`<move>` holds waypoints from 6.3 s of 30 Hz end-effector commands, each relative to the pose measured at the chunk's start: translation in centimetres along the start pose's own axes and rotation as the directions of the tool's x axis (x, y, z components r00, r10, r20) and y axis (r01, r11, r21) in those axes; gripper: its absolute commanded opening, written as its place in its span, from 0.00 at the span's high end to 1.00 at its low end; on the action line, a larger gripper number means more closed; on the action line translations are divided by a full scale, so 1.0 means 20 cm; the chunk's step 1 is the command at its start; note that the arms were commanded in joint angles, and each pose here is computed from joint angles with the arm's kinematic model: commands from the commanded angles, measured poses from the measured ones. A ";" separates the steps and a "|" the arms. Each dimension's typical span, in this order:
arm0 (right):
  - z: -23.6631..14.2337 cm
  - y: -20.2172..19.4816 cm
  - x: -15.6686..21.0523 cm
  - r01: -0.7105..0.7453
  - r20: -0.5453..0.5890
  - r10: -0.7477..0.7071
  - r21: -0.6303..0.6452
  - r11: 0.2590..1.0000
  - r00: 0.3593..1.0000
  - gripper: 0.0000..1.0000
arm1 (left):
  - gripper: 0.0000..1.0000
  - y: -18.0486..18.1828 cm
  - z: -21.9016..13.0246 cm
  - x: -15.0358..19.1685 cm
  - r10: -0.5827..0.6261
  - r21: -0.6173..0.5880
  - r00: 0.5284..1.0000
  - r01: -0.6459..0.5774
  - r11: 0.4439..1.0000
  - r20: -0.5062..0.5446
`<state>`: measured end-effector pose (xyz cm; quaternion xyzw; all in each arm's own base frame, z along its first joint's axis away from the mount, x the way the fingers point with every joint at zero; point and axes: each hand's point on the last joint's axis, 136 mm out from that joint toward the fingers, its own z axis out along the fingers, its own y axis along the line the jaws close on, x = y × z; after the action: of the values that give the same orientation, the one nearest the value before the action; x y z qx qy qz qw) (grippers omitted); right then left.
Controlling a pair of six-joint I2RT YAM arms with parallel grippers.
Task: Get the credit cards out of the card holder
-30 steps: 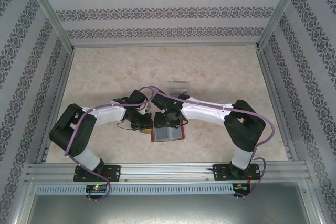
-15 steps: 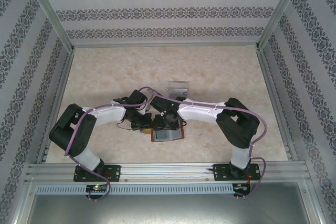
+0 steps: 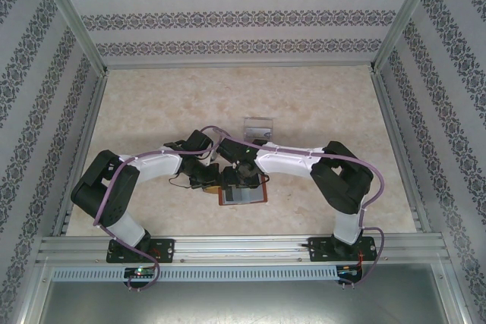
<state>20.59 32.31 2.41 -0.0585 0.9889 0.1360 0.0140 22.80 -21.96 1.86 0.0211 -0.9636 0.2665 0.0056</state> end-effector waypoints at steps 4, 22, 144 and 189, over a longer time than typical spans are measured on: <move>0.02 -0.08 0.05 0.021 -0.016 -0.020 0.110 0.994 1.000 0.45 | 0.93 0.06 0.03 0.08 -0.003 -0.034 0.998 0.001 0.999 -0.059; -0.23 -0.23 0.01 0.005 0.078 -0.019 0.175 0.985 0.997 0.69 | 0.93 0.02 -0.01 0.05 0.016 -0.042 0.999 -0.018 0.999 -0.052; -0.02 -0.20 0.01 -0.112 0.024 0.117 -0.140 0.984 0.993 0.63 | 0.94 -0.10 0.03 0.06 0.067 -0.072 0.995 -0.072 0.995 -0.075; -0.08 -0.06 -0.03 -0.125 0.008 0.147 -0.486 0.865 0.989 0.77 | 0.94 0.02 0.14 0.14 0.037 -0.174 0.987 -0.065 0.983 -0.158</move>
<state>21.32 29.88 2.28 0.0136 0.9418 0.3357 0.0115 21.75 -24.96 2.30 -0.0243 -0.9715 0.2320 0.0428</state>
